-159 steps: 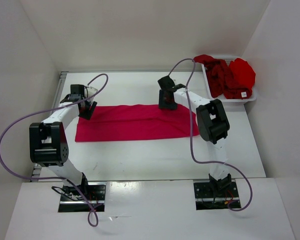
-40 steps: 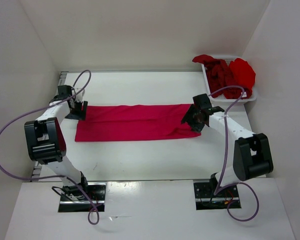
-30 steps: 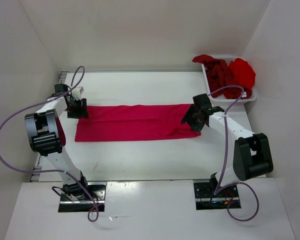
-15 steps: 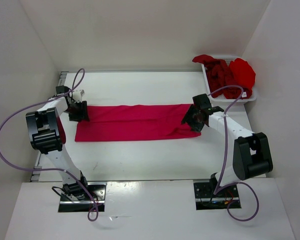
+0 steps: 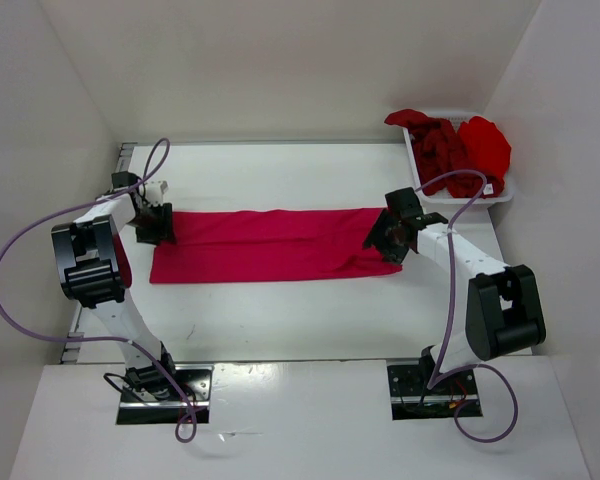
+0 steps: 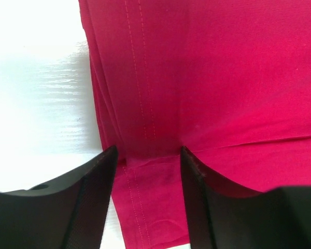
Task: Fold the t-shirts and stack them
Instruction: Fold the other side of the tshirt into a rectangle
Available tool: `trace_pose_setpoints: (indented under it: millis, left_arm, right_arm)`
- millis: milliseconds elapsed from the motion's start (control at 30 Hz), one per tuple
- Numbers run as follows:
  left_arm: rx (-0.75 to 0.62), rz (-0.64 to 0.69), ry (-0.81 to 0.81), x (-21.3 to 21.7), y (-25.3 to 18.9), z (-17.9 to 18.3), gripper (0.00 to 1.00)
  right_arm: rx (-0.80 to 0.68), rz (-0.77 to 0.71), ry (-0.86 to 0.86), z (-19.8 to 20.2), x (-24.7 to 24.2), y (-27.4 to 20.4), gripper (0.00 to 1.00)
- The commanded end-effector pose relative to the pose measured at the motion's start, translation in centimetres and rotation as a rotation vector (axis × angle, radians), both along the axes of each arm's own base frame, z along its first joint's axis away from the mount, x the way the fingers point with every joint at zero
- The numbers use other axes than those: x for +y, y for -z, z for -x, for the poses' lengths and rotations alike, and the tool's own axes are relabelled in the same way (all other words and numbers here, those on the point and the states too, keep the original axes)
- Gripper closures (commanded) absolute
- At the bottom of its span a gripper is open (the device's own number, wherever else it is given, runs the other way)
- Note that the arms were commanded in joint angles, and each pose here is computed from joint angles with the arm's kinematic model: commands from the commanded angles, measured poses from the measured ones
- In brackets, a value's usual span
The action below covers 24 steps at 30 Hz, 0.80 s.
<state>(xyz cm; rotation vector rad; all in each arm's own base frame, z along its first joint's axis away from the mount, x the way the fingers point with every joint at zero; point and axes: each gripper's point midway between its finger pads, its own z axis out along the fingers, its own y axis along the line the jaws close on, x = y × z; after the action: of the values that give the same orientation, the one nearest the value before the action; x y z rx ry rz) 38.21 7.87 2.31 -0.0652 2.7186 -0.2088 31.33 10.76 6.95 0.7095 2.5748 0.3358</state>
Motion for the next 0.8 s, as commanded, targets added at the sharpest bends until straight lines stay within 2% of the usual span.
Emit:
trace_pose_setpoints:
  millis: [0, 100, 133, 167, 267, 367, 467, 567, 700, 767]
  left_arm:
    - [0.001, 0.018, -0.002, 0.0, -0.5, -0.1, 0.46]
    - [0.006, 0.040, 0.006, -0.4, -0.5, -0.1, 0.57]
    - [0.002, 0.048, 0.009, -0.5, -0.8, -0.3, 0.66]
    - [0.011, 0.051, 0.009, -0.5, -0.4, -0.2, 0.69]
    - [0.020, 0.054, 0.008, -0.6, -0.1, -0.1, 0.80]
    - [0.020, 0.054, 0.008, -0.6, -0.1, -0.1, 0.87]
    - [0.005, 0.040, 0.006, -0.3, -0.7, -0.5, 0.89]
    - [-0.004, 0.037, 0.006, -0.3, -1.0, -0.5, 0.91]
    - [-0.021, 0.032, 0.006, -0.2, -1.7, -0.7, 0.94]
    - [-0.022, 0.032, 0.006, -0.2, -1.7, -0.7, 0.97]
  right_arm:
    - [-0.031, 0.017, -0.013, -0.2, -0.1, -0.9, 0.36]
    - [-0.030, 0.017, -0.013, 0.0, -0.2, -1.0, 0.37]
    - [-0.031, 0.022, -0.021, 0.0, -0.2, -1.0, 0.37]
    - [-0.024, 0.033, -0.016, 0.2, -0.4, -0.9, 0.37]
    - [-0.015, 0.043, -0.012, 0.3, -0.7, -0.8, 0.32]
    - [-0.021, 0.023, -0.032, 0.3, -0.2, -0.9, 0.29]
    - [0.016, 0.010, -0.045, 0.3, 0.2, 0.3, 0.29]
    - [0.044, -0.014, -0.061, 0.4, 0.8, 1.1, 0.35]
    - [0.036, -0.031, -0.068, 0.1, 1.5, 0.9, 0.51]
    - [0.039, -0.039, -0.072, -0.1, 1.7, 0.9, 0.65]
